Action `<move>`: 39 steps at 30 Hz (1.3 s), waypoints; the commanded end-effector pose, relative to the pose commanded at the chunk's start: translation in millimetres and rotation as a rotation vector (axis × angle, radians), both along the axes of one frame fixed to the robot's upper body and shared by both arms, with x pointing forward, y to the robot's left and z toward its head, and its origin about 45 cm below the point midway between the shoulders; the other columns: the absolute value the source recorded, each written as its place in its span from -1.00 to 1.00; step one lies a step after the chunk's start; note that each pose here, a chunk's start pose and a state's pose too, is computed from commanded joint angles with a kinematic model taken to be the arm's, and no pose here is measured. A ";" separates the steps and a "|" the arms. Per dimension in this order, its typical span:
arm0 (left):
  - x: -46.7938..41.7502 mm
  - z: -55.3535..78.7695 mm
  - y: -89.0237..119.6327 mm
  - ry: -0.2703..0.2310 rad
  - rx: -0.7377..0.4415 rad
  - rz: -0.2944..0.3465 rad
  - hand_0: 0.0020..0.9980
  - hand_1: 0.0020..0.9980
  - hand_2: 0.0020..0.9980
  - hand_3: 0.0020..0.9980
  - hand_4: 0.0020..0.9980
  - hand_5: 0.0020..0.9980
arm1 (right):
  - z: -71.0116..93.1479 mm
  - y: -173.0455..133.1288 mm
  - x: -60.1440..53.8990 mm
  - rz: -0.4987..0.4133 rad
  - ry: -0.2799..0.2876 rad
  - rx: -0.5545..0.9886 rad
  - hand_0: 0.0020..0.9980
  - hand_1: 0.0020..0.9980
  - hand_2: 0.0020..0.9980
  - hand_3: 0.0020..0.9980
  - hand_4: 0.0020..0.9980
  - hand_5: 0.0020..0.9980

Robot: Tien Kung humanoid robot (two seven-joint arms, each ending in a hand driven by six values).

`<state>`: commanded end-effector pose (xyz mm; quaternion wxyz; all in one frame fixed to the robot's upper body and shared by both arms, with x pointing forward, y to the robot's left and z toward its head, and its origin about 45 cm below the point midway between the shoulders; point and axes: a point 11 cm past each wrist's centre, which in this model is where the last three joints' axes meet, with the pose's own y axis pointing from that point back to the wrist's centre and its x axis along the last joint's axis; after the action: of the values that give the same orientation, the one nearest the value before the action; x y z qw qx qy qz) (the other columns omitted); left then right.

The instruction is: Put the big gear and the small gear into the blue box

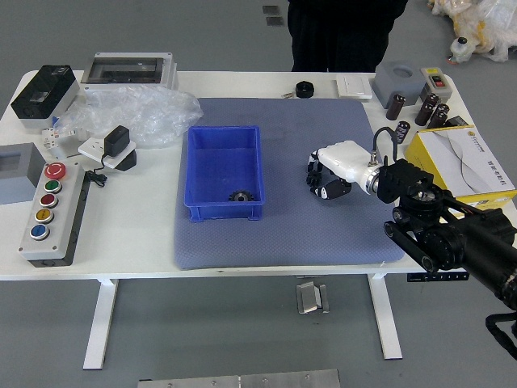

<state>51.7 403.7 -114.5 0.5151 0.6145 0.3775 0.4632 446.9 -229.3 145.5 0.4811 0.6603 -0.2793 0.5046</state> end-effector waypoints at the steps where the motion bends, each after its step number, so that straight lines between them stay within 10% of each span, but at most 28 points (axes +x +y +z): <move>1: -0.1 -0.1 -0.2 0.000 0.000 0.000 0.75 0.72 0.65 0.68 0.42 -0.40 | -0.4 0.6 -0.2 0.000 -0.001 0.000 -0.04 -0.09 0.15 0.29 0.40 -0.42; 39: -0.7 0.4 1.8 0.000 0.003 -0.003 0.75 0.72 0.65 0.69 0.42 -0.40 | 14.8 -7.4 5.7 -0.005 -0.082 0.002 0.06 -0.23 -0.06 0.14 0.23 -0.52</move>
<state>51.1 405.5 -114.1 0.5149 0.6159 0.3760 0.4627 452.6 -236.6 160.3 0.4698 0.6389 -0.3006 0.5298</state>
